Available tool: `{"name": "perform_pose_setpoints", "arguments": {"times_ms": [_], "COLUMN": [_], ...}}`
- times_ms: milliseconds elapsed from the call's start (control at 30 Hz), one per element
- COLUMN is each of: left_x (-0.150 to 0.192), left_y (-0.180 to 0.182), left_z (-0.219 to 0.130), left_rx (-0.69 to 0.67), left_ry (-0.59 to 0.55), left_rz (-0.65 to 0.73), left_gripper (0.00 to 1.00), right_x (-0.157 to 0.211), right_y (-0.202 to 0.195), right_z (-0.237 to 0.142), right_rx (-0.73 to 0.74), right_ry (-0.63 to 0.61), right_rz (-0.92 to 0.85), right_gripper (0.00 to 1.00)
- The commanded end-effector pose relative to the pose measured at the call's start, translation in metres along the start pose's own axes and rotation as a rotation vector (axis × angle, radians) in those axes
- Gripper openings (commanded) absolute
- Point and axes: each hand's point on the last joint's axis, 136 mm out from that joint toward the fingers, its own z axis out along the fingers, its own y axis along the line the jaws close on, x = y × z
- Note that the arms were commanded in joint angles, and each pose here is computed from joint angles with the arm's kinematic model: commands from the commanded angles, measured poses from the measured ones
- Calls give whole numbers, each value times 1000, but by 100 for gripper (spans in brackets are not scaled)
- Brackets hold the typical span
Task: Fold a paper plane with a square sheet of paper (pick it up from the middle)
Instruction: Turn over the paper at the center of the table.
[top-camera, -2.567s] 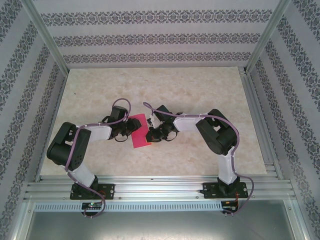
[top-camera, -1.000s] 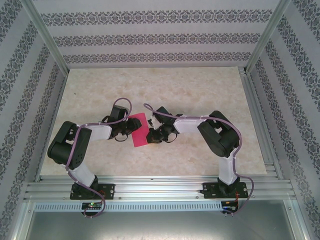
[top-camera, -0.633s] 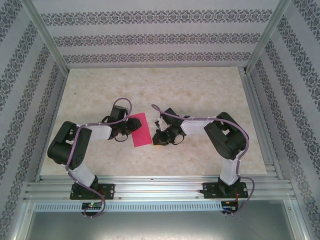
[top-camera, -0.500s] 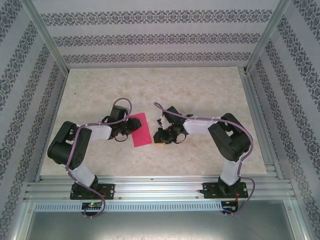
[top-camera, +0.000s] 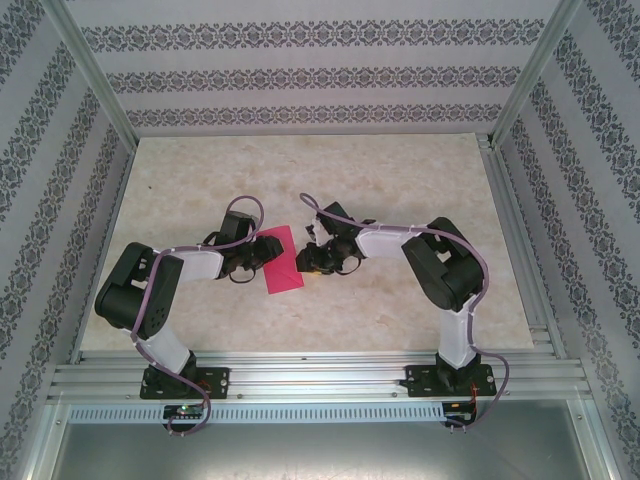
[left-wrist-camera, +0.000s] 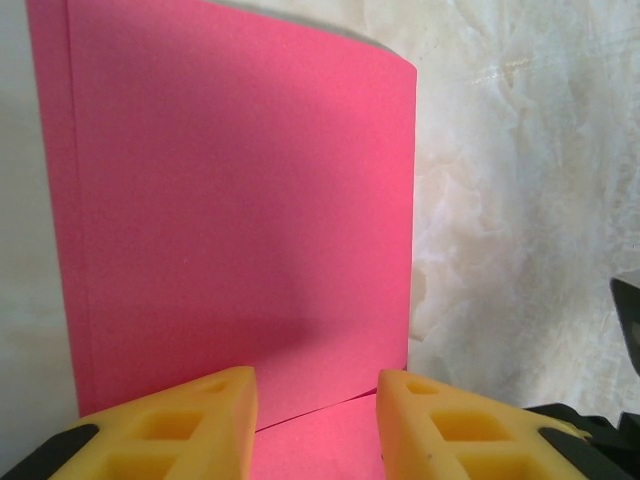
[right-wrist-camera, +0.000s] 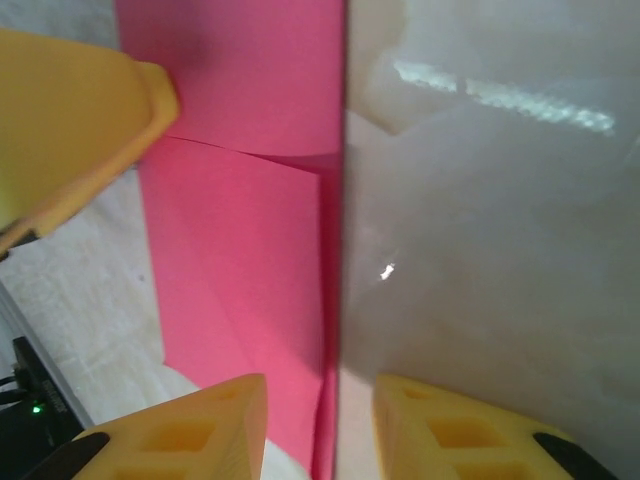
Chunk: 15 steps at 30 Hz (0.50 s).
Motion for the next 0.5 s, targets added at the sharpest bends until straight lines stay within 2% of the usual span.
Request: {"name": "perform_pose_setpoints", "arguments": {"times_ms": [0,333,467], "left_x": [0,1,0], "left_y": [8,7,6], "left_z": [-2,-4,-6], "left_rx": [-32,-30,-29], "left_ry": [8,9,5], "left_rz": [-8,-10,-9], "left_gripper": [39,39,39], "right_x": [-4,-11,-14], "right_y": [17,23,22], "right_z": [14,25,15], "right_rx": [-41,-59,-27], "right_ry": [5,-5,-43], "right_rz": [-42,-49,-53], "right_gripper": [33,22,26]}}
